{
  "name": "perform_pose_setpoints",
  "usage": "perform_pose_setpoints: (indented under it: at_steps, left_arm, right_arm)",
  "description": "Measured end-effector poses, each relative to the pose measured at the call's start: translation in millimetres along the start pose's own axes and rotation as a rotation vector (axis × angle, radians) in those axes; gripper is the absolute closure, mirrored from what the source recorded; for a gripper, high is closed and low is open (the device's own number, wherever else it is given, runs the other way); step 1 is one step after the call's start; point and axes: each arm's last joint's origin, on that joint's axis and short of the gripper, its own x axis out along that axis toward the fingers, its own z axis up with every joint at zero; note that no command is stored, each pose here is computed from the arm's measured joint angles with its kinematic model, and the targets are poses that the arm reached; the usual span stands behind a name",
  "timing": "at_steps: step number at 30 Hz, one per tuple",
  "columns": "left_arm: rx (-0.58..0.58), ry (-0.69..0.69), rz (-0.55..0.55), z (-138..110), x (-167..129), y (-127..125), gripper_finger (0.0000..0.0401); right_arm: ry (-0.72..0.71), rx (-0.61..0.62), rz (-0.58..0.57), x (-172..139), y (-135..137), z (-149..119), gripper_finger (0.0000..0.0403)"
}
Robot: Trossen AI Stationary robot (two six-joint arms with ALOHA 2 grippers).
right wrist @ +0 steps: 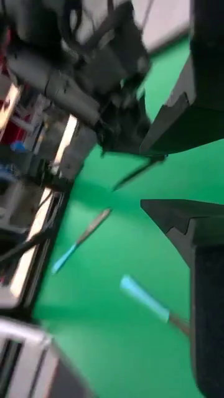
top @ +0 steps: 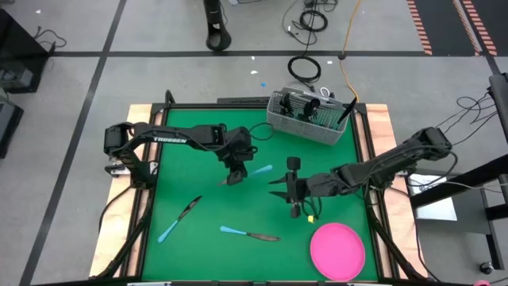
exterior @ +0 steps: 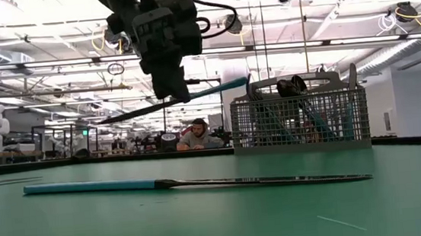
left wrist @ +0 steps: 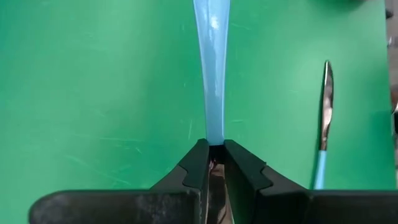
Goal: Sort silverware
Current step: Put the blue table knife into the silverware basket
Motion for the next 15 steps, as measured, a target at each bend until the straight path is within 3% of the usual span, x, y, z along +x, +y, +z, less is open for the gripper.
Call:
perform_pose_setpoints:
  at_steps: [2,6,15]
  left_arm:
    - [-0.036,-0.008,-0.002,1.9,-1.1,-0.6,0.0359]
    - [-0.112,-0.009,0.0,1.9,-2.1,1.5,0.0359]
    - [-0.181,-0.004,-0.028,1.6,-3.4,3.6,0.0359]
  right_arm:
    - [0.039,-0.07,-0.037,0.8,-2.2,7.1,0.0288]
    - [0.221,-0.325,-0.092,18.3,2.0,6.6,0.0276]
    - [0.482,-0.587,-0.22,86.6,20.0,-3.3,0.0231]
